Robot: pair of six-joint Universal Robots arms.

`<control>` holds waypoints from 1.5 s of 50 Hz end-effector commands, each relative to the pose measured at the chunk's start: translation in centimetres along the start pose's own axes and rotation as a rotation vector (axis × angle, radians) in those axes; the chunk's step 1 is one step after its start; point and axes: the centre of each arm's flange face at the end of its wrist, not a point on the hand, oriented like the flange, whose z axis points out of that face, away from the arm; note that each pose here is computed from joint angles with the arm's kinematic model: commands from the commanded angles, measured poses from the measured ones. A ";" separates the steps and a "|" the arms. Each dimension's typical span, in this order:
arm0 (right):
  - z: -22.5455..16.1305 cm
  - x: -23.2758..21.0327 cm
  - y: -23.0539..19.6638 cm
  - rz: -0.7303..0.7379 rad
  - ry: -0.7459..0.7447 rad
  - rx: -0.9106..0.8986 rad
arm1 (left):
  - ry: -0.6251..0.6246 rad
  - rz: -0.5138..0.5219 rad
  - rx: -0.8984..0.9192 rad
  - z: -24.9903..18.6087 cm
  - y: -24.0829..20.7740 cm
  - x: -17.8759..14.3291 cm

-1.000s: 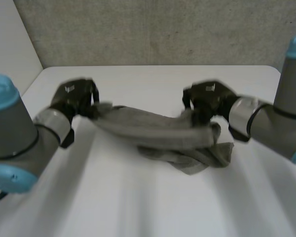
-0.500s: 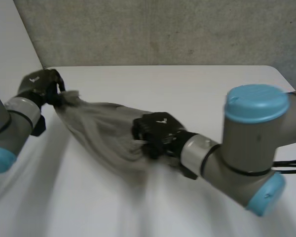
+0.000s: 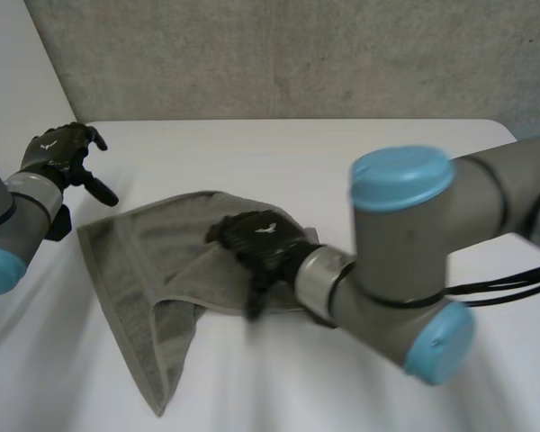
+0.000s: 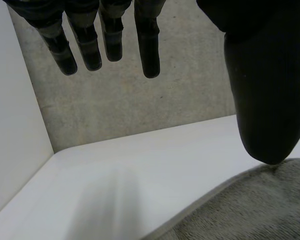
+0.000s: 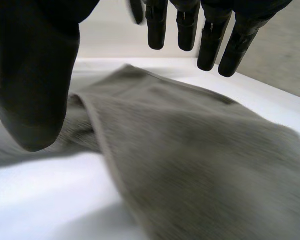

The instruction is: Fold the towel.

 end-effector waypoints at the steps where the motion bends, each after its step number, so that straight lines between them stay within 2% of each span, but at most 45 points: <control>1: -2.5 4.4 -0.2 0.032 0.093 -0.034 | 0.085 0.001 -0.041 -3.0 0.3 1.5; 4: -3.5 5.9 0.3 0.020 0.116 -0.050 | 0.115 -0.003 -0.057 -4.0 0.4 1.9; 9: -5.3 8.5 1.1 -0.029 0.174 -0.068 | 0.233 -0.005 -0.140 -8.4 1.8 4.4; 15: -6.0 10.4 2.5 -0.086 0.223 -0.104 | 0.265 0.002 -0.233 -10.5 4.2 5.4; 18: -6.5 11.7 4.1 -0.131 0.262 -0.138 | 0.282 0.046 -0.282 -11.6 5.7 5.7; 21: -6.7 12.2 5.1 -0.139 0.273 -0.155 | 0.298 0.151 -0.325 -12.6 7.4 5.9; 24: -6.8 12.4 5.8 -0.138 0.282 -0.156 | 0.305 0.180 -0.348 -12.6 8.2 5.8; 43: -5.8 13.4 8.2 -0.184 0.318 -0.140 | 0.261 0.191 -0.363 -11.3 10.0 5.5; 54: -5.7 13.8 7.0 -0.246 0.318 -0.124 | 0.284 0.198 -0.338 -10.8 9.5 6.2; 63: -6.6 13.3 5.6 -0.230 0.296 -0.139 | 0.323 0.185 -0.345 -11.2 10.0 7.5; 75: -6.7 12.9 7.7 -0.181 0.242 -0.183 | 0.319 0.147 -0.367 -10.8 10.6 7.7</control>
